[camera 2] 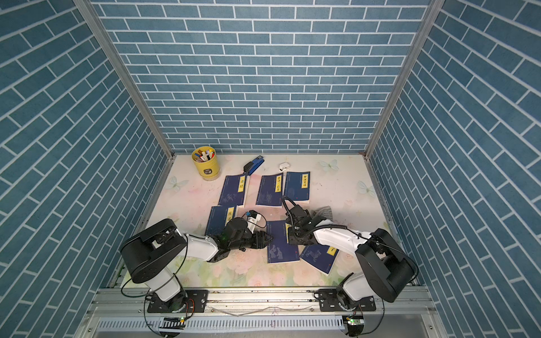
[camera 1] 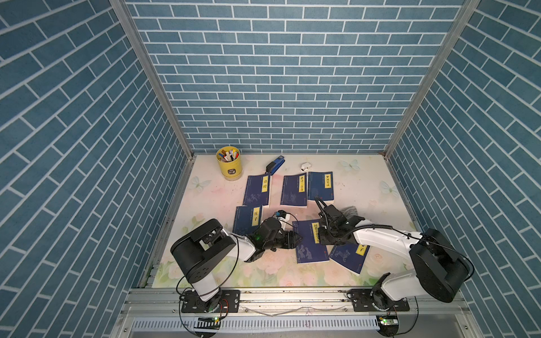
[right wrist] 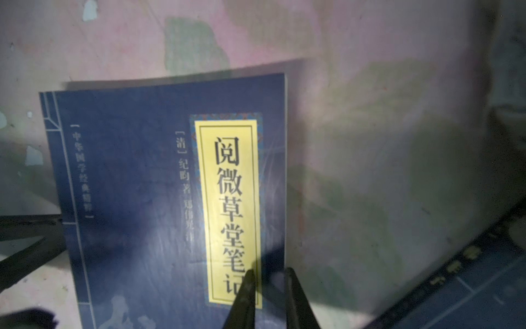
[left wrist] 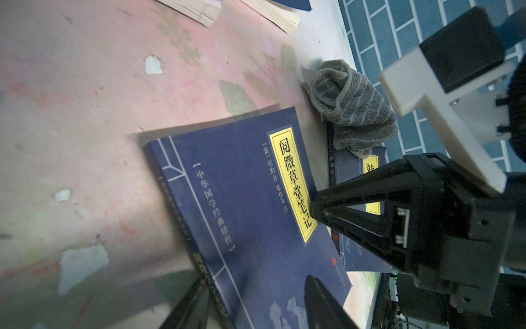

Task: Wipe the cover of the book
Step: Pick up the book from the center of the board.

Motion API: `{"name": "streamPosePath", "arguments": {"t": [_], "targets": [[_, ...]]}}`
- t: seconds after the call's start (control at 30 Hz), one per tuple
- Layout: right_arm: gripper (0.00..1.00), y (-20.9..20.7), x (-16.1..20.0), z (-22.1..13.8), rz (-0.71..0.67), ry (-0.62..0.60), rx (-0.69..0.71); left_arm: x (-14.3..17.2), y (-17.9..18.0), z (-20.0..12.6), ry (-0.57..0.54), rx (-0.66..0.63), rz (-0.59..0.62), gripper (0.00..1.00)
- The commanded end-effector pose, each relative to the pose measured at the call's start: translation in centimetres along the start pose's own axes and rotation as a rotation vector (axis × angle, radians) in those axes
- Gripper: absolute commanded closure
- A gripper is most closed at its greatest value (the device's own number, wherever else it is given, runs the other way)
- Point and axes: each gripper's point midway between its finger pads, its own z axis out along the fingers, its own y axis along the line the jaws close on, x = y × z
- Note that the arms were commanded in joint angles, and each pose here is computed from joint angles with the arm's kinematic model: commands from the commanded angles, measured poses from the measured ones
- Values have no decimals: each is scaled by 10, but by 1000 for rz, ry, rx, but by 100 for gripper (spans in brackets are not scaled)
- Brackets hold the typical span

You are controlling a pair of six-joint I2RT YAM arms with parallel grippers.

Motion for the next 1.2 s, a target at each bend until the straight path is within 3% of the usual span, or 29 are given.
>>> {"name": "streamPosePath", "arguments": {"t": [0.0,0.27,0.6,0.83,1.17], "targets": [[82,0,25,9,6,90,2,23,-11,9,107,74,-42,48],[82,20,-5,6,-11,22,-36,-30,-9,12,15,85,-41,61],[78,44,-55,8,-40,-55,-13,-89,29,9,-63,-49,2,66],[62,37,-66,-5,-28,-106,38,-100,42,5,-57,-167,56,40],[59,40,-63,8,11,-107,8,-96,68,-15,-32,-359,111,30]]}}
